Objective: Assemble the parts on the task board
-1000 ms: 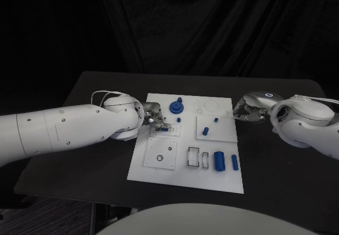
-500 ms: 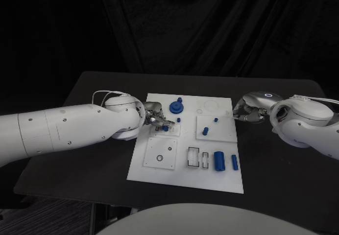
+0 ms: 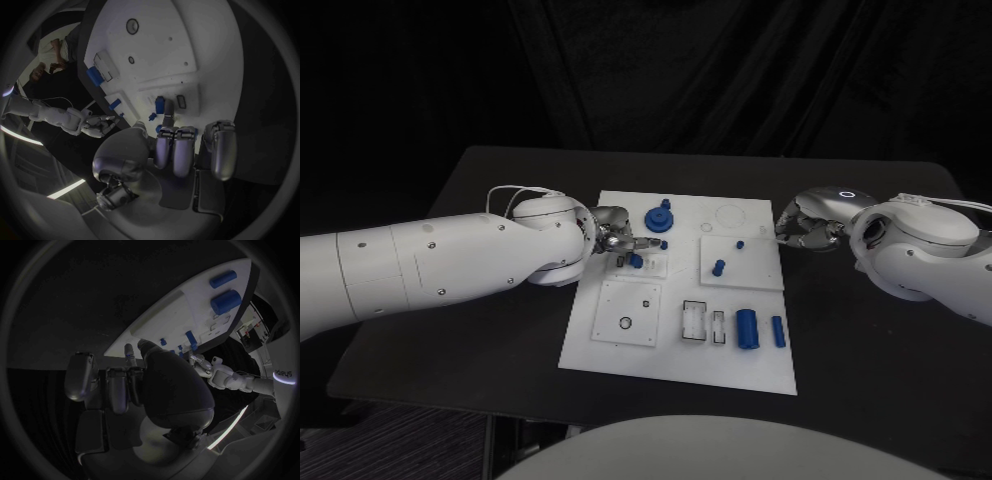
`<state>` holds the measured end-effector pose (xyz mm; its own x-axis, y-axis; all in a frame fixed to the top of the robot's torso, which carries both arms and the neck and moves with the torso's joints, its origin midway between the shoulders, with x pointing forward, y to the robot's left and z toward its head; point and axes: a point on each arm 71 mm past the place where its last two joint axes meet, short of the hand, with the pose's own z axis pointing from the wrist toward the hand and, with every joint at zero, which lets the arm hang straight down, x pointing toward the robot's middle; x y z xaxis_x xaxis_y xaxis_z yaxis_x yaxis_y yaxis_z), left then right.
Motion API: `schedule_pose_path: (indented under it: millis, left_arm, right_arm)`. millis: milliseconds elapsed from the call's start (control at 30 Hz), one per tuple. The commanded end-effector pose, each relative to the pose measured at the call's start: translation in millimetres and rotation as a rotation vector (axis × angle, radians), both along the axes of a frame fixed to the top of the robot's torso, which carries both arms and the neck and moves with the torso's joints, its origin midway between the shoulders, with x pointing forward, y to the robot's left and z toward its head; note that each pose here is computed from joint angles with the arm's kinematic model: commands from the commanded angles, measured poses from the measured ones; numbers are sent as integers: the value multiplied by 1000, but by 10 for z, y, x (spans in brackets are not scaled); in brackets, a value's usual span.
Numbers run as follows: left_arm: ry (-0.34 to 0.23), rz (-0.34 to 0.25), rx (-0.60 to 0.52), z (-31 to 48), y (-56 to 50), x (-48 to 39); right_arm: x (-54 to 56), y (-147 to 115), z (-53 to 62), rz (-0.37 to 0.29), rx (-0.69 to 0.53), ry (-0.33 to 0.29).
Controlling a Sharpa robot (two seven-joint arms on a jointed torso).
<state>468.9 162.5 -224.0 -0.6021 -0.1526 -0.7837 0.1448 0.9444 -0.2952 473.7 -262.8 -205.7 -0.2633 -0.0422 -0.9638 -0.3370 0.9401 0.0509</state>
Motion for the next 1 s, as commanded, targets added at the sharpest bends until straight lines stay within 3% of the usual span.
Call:
schedule_pose_path:
  millis: [33,767,1000]
  left_arm:
    - [1,8,-5,-6,-10,-5]
    - [-9,-2,-22,0,-27,-4]
    - [-49,21,-61,41,11,-26]
  right_arm:
    - [-2,-17,-17,-17,-13,8]
    - [1,-17,-26,-21,-17,12]
    - [-5,-35,-24,-21,-10,5]
